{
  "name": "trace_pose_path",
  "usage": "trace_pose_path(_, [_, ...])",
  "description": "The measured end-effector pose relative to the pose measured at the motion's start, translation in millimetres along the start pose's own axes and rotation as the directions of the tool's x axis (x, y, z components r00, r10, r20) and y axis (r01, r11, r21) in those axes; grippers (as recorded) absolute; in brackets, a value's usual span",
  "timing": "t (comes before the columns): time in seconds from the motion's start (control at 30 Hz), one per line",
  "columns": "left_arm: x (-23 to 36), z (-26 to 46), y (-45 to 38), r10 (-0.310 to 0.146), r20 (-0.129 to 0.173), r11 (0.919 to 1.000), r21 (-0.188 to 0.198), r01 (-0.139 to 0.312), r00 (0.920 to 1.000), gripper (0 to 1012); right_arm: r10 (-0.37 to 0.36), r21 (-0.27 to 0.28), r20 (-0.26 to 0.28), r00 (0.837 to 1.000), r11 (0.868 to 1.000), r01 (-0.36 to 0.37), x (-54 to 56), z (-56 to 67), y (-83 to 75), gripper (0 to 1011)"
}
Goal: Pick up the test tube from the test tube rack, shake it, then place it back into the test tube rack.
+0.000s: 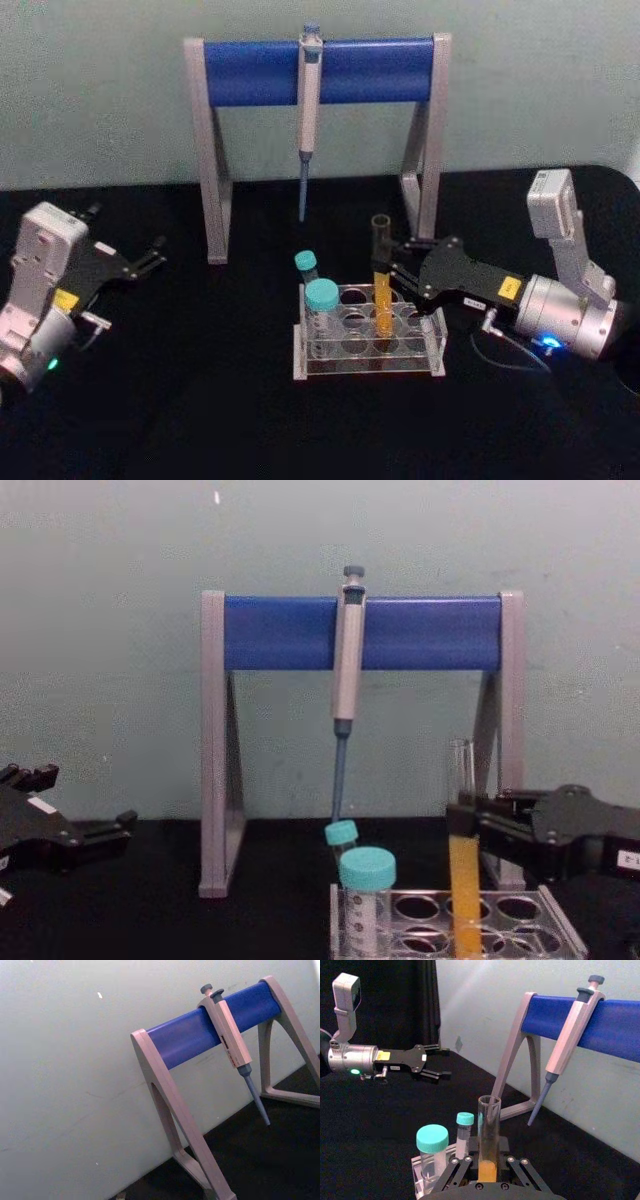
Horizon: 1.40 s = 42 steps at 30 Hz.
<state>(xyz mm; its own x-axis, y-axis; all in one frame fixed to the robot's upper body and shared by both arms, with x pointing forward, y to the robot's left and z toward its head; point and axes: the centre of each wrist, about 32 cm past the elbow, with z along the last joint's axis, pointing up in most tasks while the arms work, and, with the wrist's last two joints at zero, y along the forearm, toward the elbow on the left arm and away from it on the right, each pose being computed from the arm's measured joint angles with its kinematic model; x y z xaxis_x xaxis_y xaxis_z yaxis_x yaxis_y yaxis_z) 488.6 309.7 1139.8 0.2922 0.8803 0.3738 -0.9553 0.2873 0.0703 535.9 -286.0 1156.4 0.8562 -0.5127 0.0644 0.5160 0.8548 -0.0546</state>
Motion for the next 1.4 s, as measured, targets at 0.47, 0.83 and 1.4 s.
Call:
trace_pose_path(0.47, [0.0,0.0,0.0,0.000,0.000,1.0000,0.000,0.000,1.0000,1002,0.000,0.002,0.001,1.000,1.000,0.000,-0.1,0.1,-0.1,338])
trace_pose_path(0.83, [0.0,0.0,0.0,0.000,0.000,1.0000,0.000,0.000,1.0000,1001,0.000,0.002,0.001,1.000,1.000,0.000,0.0,0.1,-0.1,680])
trace_pose_path(1.4, [0.0,0.0,0.0,0.000,0.000,1.0000,0.000,0.000,1.0000,1001,0.000,0.002,0.001,1.000,1.000,0.000,-0.1,0.1,-0.1,1000])
